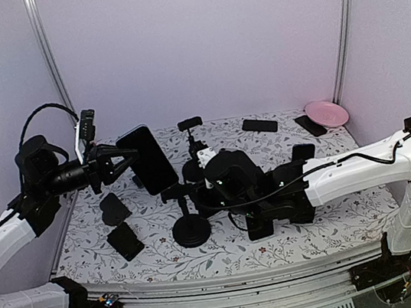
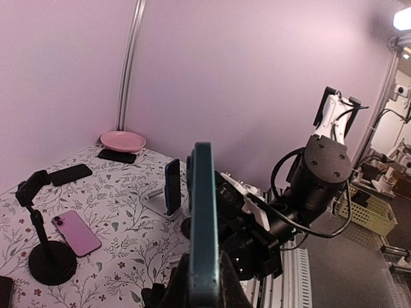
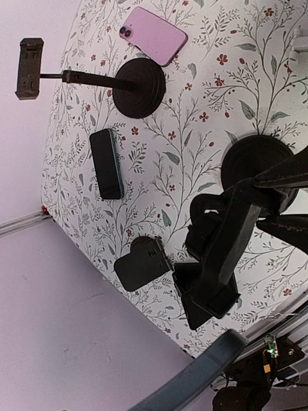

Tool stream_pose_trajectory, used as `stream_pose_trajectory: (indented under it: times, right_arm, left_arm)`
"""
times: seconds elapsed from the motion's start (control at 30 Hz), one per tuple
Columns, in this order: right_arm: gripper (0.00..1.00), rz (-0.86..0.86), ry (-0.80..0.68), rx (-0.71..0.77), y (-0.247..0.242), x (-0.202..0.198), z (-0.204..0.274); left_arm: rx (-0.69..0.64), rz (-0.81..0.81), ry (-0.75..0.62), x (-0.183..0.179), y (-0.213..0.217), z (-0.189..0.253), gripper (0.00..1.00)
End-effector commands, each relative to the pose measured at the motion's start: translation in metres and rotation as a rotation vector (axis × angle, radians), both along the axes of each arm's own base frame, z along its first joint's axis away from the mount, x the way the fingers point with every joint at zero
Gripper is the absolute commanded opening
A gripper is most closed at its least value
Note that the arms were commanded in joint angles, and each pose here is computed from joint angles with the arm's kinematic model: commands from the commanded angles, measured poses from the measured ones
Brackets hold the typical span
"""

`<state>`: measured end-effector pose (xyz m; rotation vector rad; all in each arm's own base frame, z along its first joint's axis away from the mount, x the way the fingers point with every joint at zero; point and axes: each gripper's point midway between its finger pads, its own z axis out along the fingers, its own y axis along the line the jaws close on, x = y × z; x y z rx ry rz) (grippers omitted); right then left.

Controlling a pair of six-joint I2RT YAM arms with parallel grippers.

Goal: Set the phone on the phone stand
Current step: Hold the phone stand at the center of the board.

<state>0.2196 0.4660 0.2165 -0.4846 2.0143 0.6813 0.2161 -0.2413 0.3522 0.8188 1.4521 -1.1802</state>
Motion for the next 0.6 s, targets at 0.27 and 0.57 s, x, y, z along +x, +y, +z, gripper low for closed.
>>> stream_pose_trajectory:
  times: [0.27, 0.57]
  right_arm:
    - [0.02, 0.009, -0.007, 0.012, 0.004, -0.002, 0.012]
    - [0.02, 0.076, -0.034, 0.043, 0.008, -0.01, 0.032]
  left_arm:
    - [-0.016, -0.015, -0.054, 0.001, 0.0, 0.007, 0.0]
    - [-0.047, -0.053, -0.035, -0.006, -0.004, -0.005, 0.0]
